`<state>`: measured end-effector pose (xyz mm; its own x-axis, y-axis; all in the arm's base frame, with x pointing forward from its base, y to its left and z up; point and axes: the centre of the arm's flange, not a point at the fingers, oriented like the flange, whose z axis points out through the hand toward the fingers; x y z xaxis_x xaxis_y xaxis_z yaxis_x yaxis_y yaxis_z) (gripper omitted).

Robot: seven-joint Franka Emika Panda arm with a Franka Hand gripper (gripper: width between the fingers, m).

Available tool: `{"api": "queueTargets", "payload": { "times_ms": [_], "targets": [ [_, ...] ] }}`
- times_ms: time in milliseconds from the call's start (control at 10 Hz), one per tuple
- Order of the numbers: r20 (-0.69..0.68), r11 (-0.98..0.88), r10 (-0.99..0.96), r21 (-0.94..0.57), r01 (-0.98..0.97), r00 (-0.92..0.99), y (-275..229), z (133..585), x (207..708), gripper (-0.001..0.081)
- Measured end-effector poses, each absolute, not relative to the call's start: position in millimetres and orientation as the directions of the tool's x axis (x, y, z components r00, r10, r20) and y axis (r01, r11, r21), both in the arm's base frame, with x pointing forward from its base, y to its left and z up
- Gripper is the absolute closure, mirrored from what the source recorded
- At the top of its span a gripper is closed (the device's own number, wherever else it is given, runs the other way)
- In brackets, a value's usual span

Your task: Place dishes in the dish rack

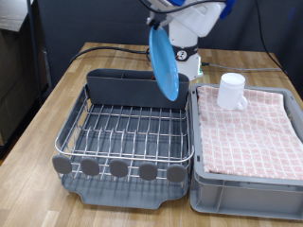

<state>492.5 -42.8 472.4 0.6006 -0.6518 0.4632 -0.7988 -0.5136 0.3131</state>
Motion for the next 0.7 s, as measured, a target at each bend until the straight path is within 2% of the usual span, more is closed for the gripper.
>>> {"api": "queueTargets", "payload": {
  "times_ms": [300, 700],
  "targets": [
    [0.476, -0.529, -0.627, 0.323, -0.785, 0.617, -49.6, 475.3, 492.8, 0.0787],
    [0.561, -0.547, -0.521, 0.359, -0.756, 0.643, -96.2, 472.8, 495.2, 0.0787]
  ]
}}
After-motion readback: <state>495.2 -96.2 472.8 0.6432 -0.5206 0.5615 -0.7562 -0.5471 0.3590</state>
